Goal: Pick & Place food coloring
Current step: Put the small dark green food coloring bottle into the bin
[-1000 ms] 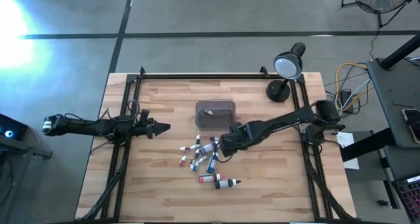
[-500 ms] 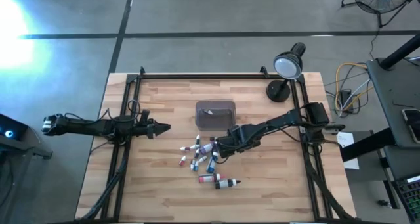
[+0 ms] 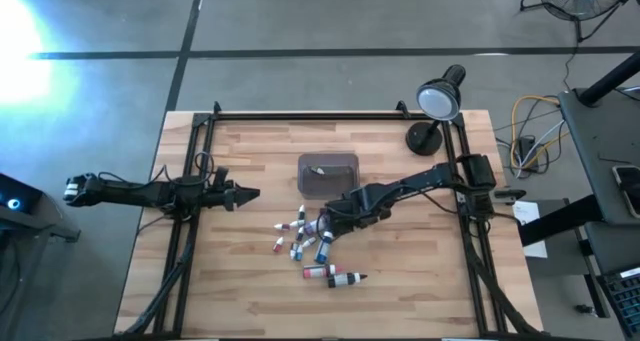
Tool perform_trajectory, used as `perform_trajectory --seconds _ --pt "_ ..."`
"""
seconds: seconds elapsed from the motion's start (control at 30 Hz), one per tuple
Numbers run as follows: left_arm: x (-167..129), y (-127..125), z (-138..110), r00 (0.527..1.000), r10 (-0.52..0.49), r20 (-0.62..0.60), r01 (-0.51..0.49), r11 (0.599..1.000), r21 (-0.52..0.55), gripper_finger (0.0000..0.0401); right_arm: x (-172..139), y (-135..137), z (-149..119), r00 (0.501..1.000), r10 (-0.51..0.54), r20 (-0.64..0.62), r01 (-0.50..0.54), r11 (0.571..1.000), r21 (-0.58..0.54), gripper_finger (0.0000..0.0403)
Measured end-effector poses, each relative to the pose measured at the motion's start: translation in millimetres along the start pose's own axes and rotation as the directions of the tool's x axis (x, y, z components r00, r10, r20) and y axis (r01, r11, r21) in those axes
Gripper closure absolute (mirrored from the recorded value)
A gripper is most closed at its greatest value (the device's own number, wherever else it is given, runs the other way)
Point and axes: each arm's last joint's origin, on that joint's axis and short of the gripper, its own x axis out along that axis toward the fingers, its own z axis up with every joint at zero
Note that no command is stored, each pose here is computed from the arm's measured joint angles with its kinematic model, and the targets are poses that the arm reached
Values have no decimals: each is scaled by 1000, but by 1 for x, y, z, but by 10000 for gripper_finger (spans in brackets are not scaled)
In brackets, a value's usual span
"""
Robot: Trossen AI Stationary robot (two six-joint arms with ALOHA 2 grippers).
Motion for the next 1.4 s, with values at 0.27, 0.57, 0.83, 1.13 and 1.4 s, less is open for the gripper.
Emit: perform_trajectory --seconds 0.27,0.57,0.83,1.13,1.4 --pt "0 0 0 1000 1 0 -1 1000 1 270 0 -1 2 1000 -9 10 9 1000 -1 242" --pt "0 0 0 1000 3 3 -3 1000 4 270 1 -4 2 999 -36 25 36 999 -13 320" --pt "0 0 0 1000 3 3 -3 1000 19 270 -8 -4 3 998 -15 63 20 995 -93 361" --pt "0 0 0 1000 3 4 -3 1000 20 270 -101 3 16 918 357 173 -331 929 -165 351" --pt "1 0 0 1000 4 6 -4 1000 -1 270 -104 -21 83 900 301 314 -293 953 -74 306"
